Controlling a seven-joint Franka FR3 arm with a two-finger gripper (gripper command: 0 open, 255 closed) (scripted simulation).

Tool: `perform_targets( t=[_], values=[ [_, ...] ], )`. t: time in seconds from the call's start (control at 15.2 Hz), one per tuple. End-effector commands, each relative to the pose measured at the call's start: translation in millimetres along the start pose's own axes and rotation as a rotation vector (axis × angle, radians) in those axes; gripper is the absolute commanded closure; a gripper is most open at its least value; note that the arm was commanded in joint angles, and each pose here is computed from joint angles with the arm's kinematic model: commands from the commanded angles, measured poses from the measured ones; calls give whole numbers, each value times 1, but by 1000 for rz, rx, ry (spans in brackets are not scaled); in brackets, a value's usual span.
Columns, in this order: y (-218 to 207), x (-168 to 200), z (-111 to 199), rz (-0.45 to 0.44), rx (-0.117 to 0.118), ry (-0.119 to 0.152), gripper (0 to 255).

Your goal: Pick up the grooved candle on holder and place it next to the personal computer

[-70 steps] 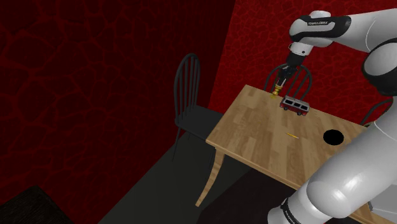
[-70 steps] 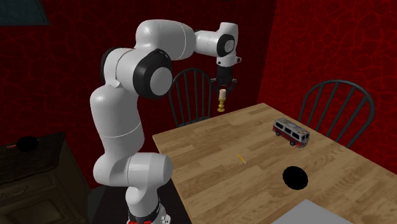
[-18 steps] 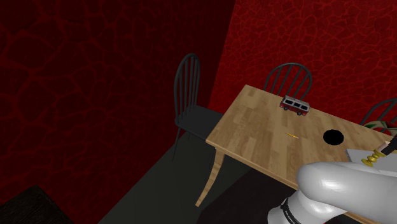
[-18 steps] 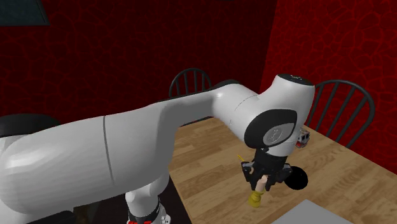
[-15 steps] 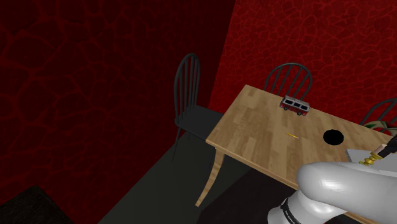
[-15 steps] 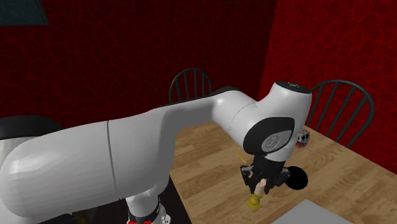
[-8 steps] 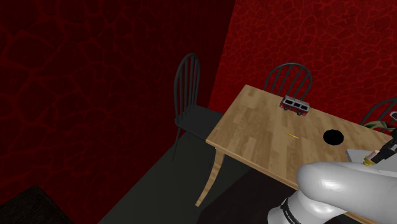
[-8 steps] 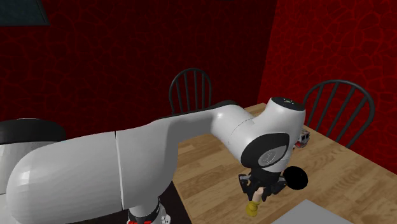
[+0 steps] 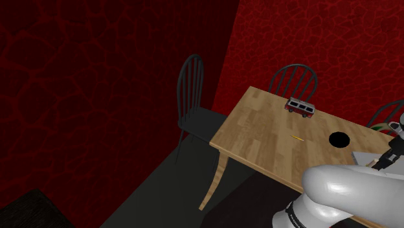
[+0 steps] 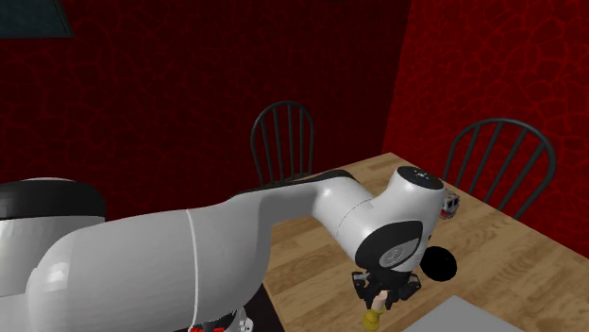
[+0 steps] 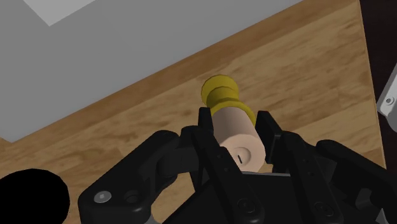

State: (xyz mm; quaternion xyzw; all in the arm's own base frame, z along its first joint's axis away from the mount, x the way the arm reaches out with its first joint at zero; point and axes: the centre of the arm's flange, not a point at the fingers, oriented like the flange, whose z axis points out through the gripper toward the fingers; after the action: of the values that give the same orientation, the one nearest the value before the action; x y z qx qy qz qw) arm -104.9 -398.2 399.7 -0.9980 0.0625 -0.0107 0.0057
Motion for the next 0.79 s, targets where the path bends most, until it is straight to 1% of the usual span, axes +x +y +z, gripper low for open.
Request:
perform_targets(
  t=[0.0,0.13,0.66,0.73],
  values=[
    [-1,0,12,0,0,0,255],
    [0,0,23,0,0,0,255],
    [0,0,23,0,0,0,255],
    [0,0,23,0,0,0,0]
  ],
)
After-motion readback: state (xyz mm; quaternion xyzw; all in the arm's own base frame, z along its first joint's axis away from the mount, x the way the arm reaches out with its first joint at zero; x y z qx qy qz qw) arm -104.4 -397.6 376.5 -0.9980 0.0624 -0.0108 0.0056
